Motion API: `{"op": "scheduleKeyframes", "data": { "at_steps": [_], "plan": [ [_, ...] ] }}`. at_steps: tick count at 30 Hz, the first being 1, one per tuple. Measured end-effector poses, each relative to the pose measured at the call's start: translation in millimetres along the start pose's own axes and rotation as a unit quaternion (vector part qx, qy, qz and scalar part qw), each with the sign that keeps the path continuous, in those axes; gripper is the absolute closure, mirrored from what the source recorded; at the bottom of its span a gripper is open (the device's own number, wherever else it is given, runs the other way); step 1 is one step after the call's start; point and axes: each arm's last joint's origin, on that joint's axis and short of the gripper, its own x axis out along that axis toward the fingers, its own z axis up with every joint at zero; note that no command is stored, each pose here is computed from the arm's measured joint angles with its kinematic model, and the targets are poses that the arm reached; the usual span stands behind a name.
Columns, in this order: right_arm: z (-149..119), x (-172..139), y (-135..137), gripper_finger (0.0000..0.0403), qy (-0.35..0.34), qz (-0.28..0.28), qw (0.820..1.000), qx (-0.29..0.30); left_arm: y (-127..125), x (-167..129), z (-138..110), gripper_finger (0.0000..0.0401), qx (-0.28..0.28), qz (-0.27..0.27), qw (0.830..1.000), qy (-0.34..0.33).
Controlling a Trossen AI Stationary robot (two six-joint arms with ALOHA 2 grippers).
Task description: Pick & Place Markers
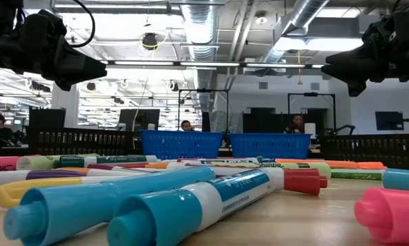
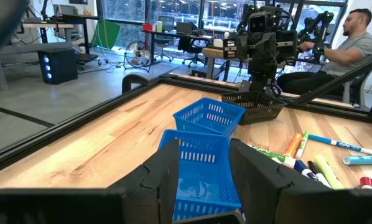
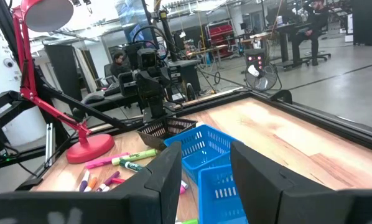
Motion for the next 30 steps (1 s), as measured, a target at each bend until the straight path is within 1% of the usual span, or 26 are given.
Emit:
{"op": "scheduleKeyframes", "data": {
  "at_steps": [14,18,21,22,24,27,30],
  "plan": [
    [0,0,0,0.0273,0.0,0.0,1.0,0.0,0,0,0,0.0265,-0.001,0.0,1.0,-0.001],
    [0,0,0,0.0273,0.0,0.0,1.0,0.0,0,0,4,0.0265,-0.008,-0.001,1.0,-0.017],
    [0,0,0,0.0273,0.0,0.0,1.0,0.0,0,0,8,0.0265,0.013,-0.002,0.999,-0.036],
    [0,0,0,0.0273,0.0,0.0,1.0,0.0,-1,0,10,0.0265,0.012,-0.002,0.999,-0.049],
    [0,0,0,0.0273,0.0,0.0,1.0,0.0,-1,-1,17,0.0265,-0.007,-0.004,0.997,-0.083],
    [0,0,0,0.0273,0.0,0.0,1.0,0.0,-1,-4,29,0.0265,-0.064,-0.02,0.988,-0.136],
    [0,0,0,0.0273,0.0,0.0,1.0,0.0,-1,-6,35,0.0265,-0.096,-0.038,0.98,-0.167]
  ]
}}
